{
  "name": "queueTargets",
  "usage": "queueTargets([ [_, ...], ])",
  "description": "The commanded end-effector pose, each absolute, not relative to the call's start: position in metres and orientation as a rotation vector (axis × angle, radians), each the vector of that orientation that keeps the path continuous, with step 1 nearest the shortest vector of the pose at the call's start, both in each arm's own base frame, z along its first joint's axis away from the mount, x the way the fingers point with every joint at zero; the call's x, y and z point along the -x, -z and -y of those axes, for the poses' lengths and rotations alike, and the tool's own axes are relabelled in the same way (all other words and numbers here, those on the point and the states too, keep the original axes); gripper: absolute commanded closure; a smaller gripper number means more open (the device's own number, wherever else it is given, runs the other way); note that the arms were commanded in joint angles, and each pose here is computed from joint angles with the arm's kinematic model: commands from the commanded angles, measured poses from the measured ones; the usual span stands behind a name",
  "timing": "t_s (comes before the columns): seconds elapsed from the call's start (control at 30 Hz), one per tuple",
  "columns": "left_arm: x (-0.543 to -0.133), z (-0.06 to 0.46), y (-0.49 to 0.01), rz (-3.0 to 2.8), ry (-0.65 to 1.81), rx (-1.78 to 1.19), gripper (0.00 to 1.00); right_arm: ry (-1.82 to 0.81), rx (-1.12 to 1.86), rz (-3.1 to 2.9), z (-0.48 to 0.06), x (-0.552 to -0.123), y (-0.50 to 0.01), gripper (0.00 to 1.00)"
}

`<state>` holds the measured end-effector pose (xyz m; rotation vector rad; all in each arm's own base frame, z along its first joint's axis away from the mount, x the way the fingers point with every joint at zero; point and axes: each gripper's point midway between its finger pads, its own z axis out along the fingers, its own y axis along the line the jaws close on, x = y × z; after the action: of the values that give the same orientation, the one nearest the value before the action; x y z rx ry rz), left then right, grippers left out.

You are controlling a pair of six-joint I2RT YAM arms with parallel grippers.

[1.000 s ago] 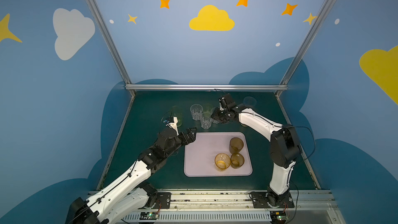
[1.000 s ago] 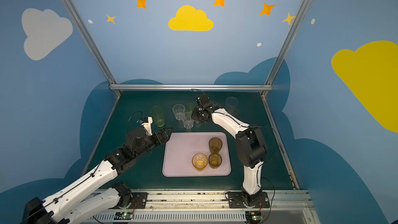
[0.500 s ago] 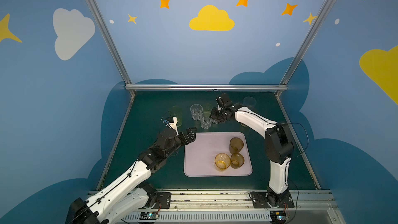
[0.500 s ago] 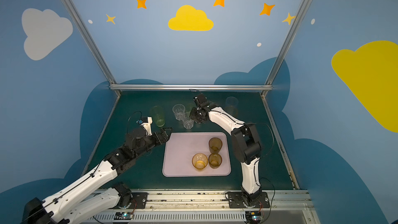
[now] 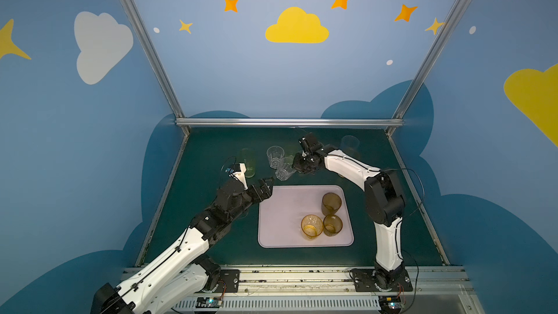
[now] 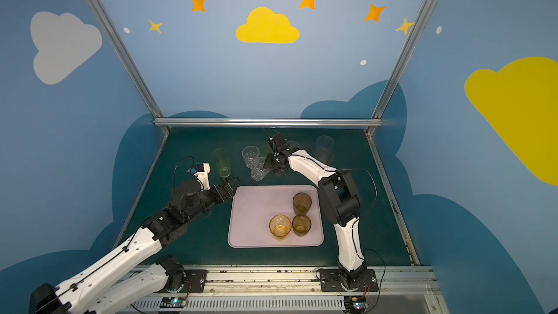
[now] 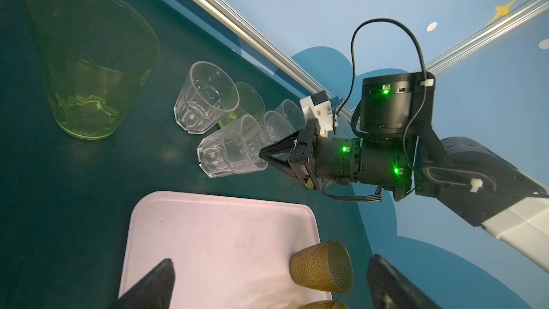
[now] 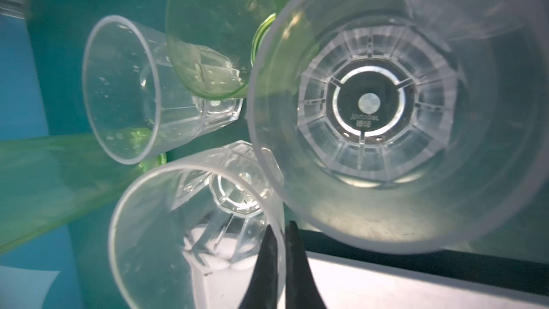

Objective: Place the glasses into the tray
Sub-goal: Pick up the glass from the center of the table.

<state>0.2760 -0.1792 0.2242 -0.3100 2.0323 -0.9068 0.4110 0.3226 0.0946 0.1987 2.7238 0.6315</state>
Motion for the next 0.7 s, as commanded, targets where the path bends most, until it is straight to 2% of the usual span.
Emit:
queueTargets([
  [0.0,-0.274,0.176,-0.216,-2.047,0.890,0.309,0.00,-0.619,-0.179,-2.735,-0.326,-0.410,-0.093,0.98],
  [0.2,-0.275,0.174,-0.217,-2.040,0.889,0.317,0.00,-0.615,-0.160,-2.731,-0.327,-0.405,-0.100,1.00],
  [0.67,-0.271,0.170,-0.217,-2.044,0.893,0.352,0.00,-0.658,-0.065,-2.624,-0.324,-0.371,-0.159,1.00],
])
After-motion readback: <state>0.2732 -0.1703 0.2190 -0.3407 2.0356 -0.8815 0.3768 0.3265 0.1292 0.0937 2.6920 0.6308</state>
